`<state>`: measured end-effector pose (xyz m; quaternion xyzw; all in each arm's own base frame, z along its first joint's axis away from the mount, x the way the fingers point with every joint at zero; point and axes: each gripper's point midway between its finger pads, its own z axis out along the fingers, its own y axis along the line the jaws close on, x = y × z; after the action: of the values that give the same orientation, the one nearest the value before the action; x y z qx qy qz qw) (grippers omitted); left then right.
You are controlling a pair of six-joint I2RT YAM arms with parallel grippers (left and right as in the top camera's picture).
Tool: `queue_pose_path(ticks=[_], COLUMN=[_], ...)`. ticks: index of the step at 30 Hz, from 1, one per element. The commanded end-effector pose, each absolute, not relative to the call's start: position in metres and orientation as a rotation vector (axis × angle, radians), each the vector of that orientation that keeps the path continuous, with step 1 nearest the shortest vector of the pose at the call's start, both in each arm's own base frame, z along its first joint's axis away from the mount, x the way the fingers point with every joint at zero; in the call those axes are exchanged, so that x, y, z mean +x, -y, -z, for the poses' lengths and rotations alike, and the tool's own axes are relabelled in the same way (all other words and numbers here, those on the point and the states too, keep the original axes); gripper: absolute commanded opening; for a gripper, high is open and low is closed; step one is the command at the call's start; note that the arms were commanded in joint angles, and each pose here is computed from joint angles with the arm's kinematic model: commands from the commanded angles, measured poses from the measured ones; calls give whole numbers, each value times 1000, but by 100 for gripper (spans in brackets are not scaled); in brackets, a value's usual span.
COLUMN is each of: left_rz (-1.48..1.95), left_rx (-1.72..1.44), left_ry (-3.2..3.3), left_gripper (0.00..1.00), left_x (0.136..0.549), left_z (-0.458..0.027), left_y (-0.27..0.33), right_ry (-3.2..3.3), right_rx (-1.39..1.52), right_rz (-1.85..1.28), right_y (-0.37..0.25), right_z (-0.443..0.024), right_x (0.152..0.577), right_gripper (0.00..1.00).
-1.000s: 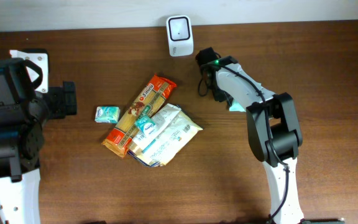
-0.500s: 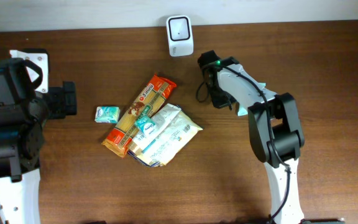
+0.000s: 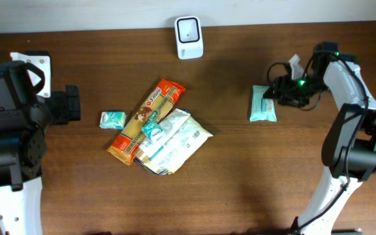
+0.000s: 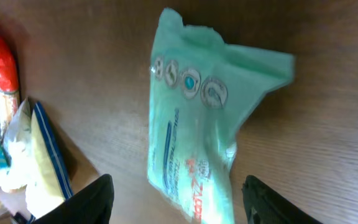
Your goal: Scan the item barcode
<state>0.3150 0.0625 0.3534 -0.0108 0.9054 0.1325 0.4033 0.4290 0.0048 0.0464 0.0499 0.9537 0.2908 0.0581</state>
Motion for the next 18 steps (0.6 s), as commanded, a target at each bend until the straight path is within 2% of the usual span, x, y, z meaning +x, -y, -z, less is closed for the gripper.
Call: queue_pose_path(ticks=[1, 2, 4, 5, 7, 12, 14, 18], left_rz=[-329, -329, -329, -329, -329, -329, -329, -329], left_rx=[-51, -51, -51, -51, -51, -51, -51, -51], left_ry=[-2278, -2278, -2278, -2278, -2278, -2278, -2278, -2278], left_gripper=[99, 99, 99, 99, 99, 99, 99, 99], left_x=[314, 314, 314, 314, 314, 314, 314, 314], left_z=[-356, -356, -356, -356, -356, -356, -356, -356], left_y=[-64, -64, -64, -64, -64, -64, -64, -64], right_ry=[-2847, -2832, -2835, -2833, -2829, -2854, -2889, -2834], right_rx=[129, 123, 109, 108, 108, 180, 178, 102], right_rz=[-1069, -1098, -1099, -1098, -1095, -993, -746, -27], right_y=[-25, -30, -35, -35, -35, -29, -21, -18], right_z=[-25, -21, -13, -10, -10, -26, -43, -94], right_x=[417, 415, 411, 410, 411, 414, 418, 425], right_gripper=[64, 64, 55, 41, 6, 4, 4, 4])
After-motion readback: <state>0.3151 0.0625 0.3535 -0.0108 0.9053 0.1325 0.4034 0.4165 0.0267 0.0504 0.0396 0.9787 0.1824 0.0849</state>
